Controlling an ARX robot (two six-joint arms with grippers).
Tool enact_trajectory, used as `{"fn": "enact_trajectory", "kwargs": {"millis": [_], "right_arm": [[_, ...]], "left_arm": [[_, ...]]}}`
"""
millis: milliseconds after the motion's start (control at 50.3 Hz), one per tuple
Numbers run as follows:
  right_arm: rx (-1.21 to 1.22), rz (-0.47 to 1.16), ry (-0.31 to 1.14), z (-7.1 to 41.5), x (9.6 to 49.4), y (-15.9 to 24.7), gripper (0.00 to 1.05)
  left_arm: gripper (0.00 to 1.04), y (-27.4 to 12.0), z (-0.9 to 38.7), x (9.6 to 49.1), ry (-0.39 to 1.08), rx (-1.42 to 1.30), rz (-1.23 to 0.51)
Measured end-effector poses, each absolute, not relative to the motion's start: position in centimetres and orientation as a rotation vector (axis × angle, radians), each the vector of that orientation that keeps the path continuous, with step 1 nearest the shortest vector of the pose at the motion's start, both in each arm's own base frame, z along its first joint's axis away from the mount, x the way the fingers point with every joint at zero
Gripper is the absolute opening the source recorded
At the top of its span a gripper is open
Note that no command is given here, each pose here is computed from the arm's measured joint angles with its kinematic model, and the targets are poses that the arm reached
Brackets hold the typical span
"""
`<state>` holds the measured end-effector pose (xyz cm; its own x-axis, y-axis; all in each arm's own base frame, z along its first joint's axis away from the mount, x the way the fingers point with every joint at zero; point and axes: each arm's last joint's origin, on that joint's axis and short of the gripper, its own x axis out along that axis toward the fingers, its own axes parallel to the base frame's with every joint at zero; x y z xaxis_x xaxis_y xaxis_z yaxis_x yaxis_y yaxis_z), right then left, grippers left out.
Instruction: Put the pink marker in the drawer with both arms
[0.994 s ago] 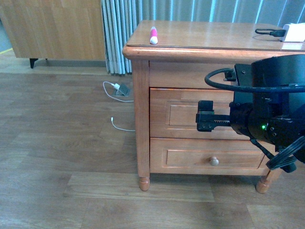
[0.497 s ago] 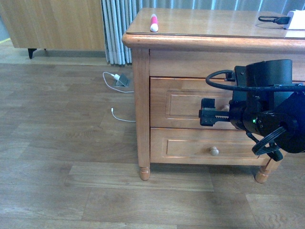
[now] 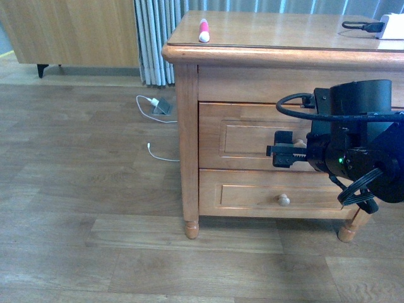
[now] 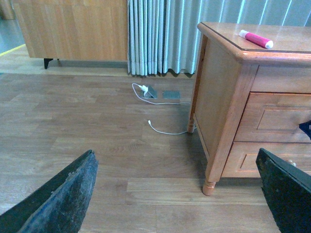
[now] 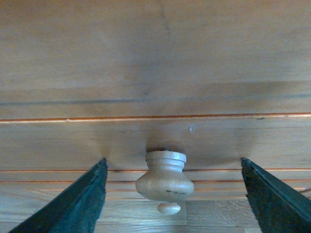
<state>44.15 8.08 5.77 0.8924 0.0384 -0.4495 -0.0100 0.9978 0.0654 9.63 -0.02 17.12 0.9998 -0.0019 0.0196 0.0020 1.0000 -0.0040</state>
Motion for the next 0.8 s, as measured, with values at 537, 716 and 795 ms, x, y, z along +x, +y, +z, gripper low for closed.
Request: {"fn": "enact_trajectory", "kwargs": {"millis": [537,716,795], "right_arm": [[0.077,0.026,0.492,5.9,43.6,7.9,0.24],[0.111,0.044,0.559,6.6,40.5,8.1,0.24],[0.127,0.062,0.604,6.9,38.0,8.2,0.24]], "left_arm": [[0.99,0.0,17.1,9.6,-0.02,-0.004,-0.002],[0.99,0.0,17.1,9.6,-0.02,-0.004,-0.002],[0.99,0.0,17.1,9.6,-0.02,-0.004,-0.002]]}}
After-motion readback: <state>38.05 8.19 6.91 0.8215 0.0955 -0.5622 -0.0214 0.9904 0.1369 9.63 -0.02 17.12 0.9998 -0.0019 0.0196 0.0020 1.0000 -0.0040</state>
